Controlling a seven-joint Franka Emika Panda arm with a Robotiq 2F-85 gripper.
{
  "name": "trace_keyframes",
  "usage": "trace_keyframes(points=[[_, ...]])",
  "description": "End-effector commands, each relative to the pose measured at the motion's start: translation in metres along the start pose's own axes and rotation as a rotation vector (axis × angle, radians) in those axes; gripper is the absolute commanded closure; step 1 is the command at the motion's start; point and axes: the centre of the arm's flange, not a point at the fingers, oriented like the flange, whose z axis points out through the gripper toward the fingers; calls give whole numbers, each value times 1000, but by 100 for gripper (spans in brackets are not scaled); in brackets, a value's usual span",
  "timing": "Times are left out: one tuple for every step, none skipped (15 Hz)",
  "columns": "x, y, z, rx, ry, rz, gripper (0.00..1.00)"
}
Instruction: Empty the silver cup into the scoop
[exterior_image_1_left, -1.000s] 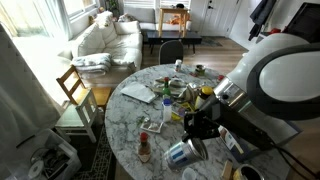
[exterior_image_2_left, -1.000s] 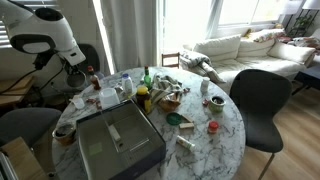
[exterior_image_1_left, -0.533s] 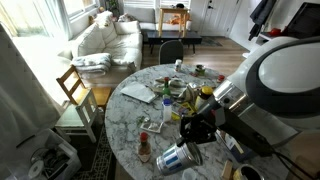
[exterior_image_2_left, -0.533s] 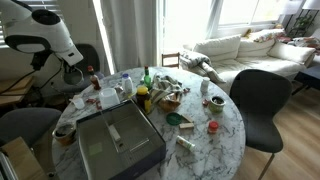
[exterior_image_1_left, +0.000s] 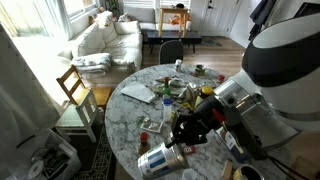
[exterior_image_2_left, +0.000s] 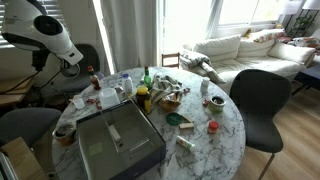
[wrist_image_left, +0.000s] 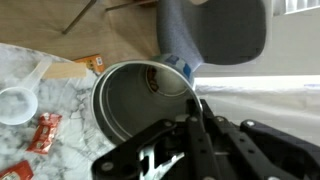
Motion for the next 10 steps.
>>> trace_keyframes(points=[[5, 35, 23, 66, -91, -46, 99], [6, 41, 28, 71, -110, -56, 99], [8, 47, 34, 68, -126, -70, 99], [10, 53, 38, 56, -138, -80, 99], [12, 60, 42, 55, -138, -95, 99], [7, 42, 29, 44, -118, -78, 95], [10, 49, 33, 36, -124, -85, 95], [11, 54, 36, 31, -128, -88, 95], [12, 56, 38, 30, -131, -88, 95], [12, 56, 38, 30, -133, -89, 95]])
